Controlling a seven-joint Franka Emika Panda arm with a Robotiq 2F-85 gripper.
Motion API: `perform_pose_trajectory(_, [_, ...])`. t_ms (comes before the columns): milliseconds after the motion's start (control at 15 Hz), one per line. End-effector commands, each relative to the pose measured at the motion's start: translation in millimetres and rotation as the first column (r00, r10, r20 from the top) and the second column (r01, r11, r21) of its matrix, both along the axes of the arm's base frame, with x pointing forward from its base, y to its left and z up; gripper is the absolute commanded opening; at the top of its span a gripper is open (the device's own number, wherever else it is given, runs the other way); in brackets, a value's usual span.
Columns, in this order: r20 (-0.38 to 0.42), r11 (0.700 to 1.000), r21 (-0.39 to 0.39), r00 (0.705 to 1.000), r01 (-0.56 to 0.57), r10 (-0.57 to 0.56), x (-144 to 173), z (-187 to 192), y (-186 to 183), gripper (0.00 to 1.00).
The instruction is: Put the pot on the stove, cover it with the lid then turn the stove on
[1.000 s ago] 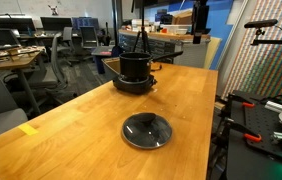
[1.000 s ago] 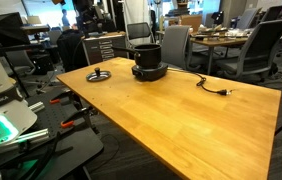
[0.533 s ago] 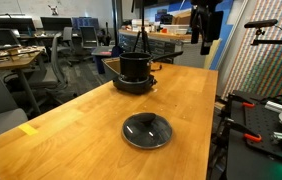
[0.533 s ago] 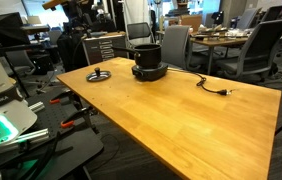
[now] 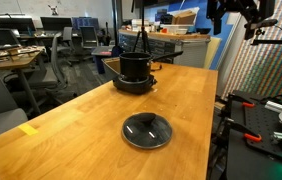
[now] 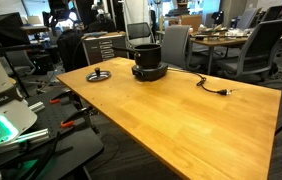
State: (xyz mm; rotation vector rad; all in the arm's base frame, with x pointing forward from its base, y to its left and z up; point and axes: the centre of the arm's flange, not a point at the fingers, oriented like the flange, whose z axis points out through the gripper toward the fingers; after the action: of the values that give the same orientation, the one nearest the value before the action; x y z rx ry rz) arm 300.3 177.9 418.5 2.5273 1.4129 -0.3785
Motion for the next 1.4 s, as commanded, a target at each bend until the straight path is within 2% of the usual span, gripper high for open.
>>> perform_pose_trajectory(0, [-0.012, 0.999, 0.019, 1.000, -0.028, 0.028, -4.0, 7.1, -0.5, 1.00])
perform_pose_trajectory(200, [-0.014, 0.998, 0.039, 0.998, -0.058, 0.059, -9.7, 16.4, -1.4, 1.00])
perform_pose_trajectory(267, [0.000, 0.997, 0.060, 0.999, -0.051, 0.051, -4.5, 4.6, 2.4, 1.00])
perform_pose_trajectory(333, [0.052, 0.997, 0.039, 0.997, -0.061, 0.059, 0.3, -3.5, 10.1, 1.00])
perform_pose_trajectory(600, [0.150, 0.982, 0.100, 0.978, -0.161, 0.145, 24.2, -38.2, 66.3, 1.00])
perform_pose_trajectory(867, [0.223, 0.957, 0.070, 0.939, -0.282, 0.260, 41.9, -106.9, 129.1, 1.00])
perform_pose_trajectory(933, [0.217, 0.953, 0.079, 0.938, -0.292, 0.269, 40.8, -118.6, 142.0, 1.00])
perform_pose_trajectory(1000, [0.159, 0.947, 0.112, 0.947, -0.300, 0.281, 32.7, -119.6, 151.1, 1.00])
perform_pose_trajectory(1067, [0.185, 0.953, 0.092, 0.945, -0.290, 0.269, 14.8, -109.6, 120.5, 1.00])
perform_pose_trajectory(1200, [0.145, 0.949, 0.103, 0.948, -0.299, 0.283, 18.6, -126.1, 135.3, 1.00])
perform_pose_trajectory(1333, [0.140, 0.948, 0.111, 0.949, -0.298, 0.282, 23.7, -127.8, 140.4, 1.00])
